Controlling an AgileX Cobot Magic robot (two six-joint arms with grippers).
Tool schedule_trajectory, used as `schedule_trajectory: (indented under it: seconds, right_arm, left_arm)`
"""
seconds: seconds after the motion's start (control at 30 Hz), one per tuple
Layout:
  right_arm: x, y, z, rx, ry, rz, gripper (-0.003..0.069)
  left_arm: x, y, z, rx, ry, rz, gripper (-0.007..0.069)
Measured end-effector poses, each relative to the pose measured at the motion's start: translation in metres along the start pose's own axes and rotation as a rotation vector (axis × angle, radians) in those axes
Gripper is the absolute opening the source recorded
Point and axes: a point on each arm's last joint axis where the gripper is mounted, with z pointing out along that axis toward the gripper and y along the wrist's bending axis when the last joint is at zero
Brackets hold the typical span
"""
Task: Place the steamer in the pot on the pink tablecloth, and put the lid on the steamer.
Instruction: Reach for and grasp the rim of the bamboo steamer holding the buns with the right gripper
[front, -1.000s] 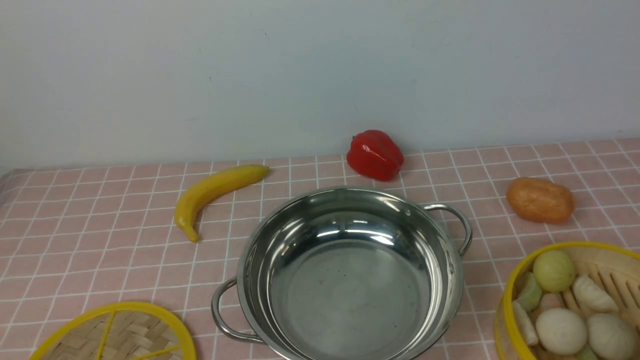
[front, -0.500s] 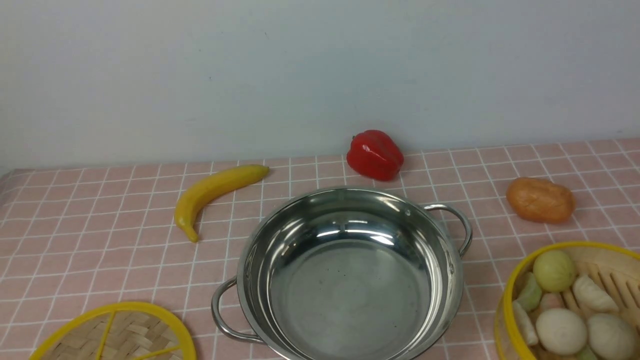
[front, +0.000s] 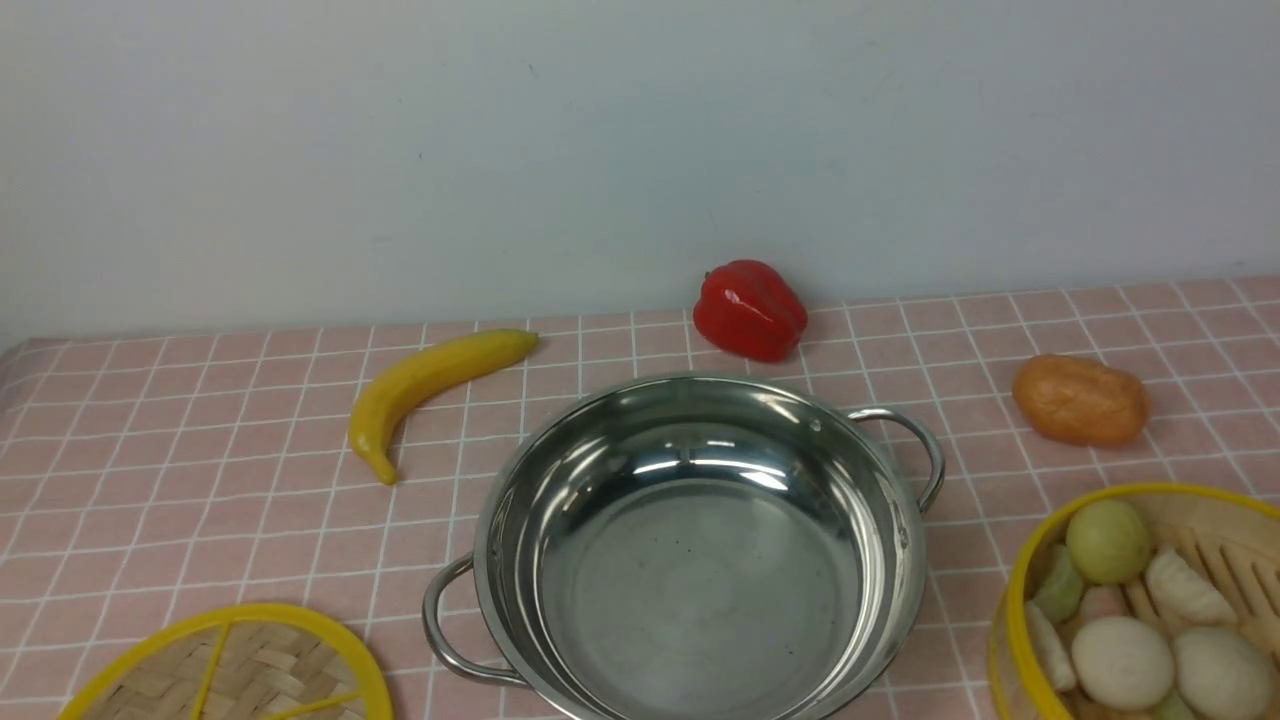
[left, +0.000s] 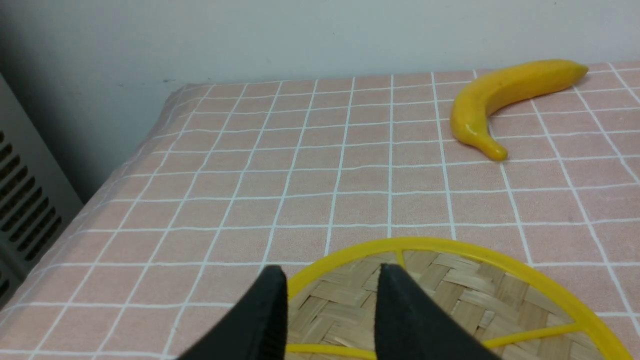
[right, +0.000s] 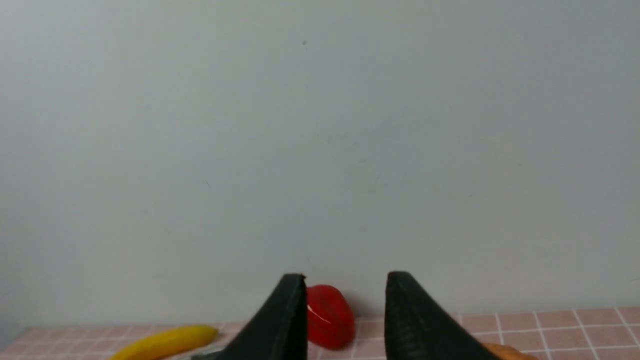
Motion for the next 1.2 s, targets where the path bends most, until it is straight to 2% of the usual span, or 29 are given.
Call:
schedule_trajectory:
  seconds: [0.23, 0.3, 0.47, 0.53, 0.57, 0.6, 0.63, 0.67, 0.77, 0.93, 1.03, 1.2]
  right_arm:
    - [-0.009, 0.01, -0.005, -0.059, 0.03, 0.137, 0.024]
    - [-0.011, 0.018, -0.008, -0.084, 0.164, 0.133, 0.024]
    - [-0.008, 0.023, 0.007, -0.059, 0.652, -0.032, 0.024]
    - [-0.007, 0.022, 0.017, -0.057, 0.753, -0.078, 0.024]
    - [-0.005, 0.018, 0.034, -0.072, 0.898, -0.149, 0.024]
    - [-0.004, 0.018, 0.036, -0.075, 0.908, -0.155, 0.024]
    - [0.0, 0.014, 0.054, -0.107, 1.014, -0.212, 0.0241]
    - [0.002, 0.013, 0.057, -0.112, 1.027, -0.218, 0.0241]
    - [0.025, 0.001, 0.093, -0.179, 1.233, -0.276, 0.0261]
    - [0.058, -0.01, 0.129, -0.197, 1.416, -0.298, 0.0347]
    - [0.082, -0.011, 0.15, -0.162, 1.526, -0.391, 0.0407]
    - [0.105, -0.01, 0.161, -0.114, 1.627, -0.492, 0.0423]
  left_arm:
    - [0.0, 0.0, 0.0, 0.0, 0.0, 0.0, 0.0243]
    - [0.0, 0.0, 0.0, 0.0, 0.0, 0.0, 0.0243]
    - [0.0, 0.0, 0.0, 0.0, 0.0, 0.0, 0.0243]
    - [0.0, 0.0, 0.0, 0.0, 0.0, 0.0, 0.0243]
    - [0.0, 0.0, 0.0, 0.0, 0.0, 0.0, 0.0243]
    - [0.0, 0.0, 0.0, 0.0, 0.0, 0.0, 0.0243]
    - [0.0, 0.0, 0.0, 0.0, 0.0, 0.0, 0.0243]
    - [0.0, 0.0, 0.0, 0.0, 0.0, 0.0, 0.0243]
    - [0.0, 0.0, 0.0, 0.0, 0.0, 0.0, 0.0243]
    - [0.0, 0.0, 0.0, 0.0, 0.0, 0.0, 0.0243]
    - [0.0, 0.0, 0.0, 0.0, 0.0, 0.0, 0.0243]
    - [0.0, 0.0, 0.0, 0.0, 0.0, 0.0, 0.0243]
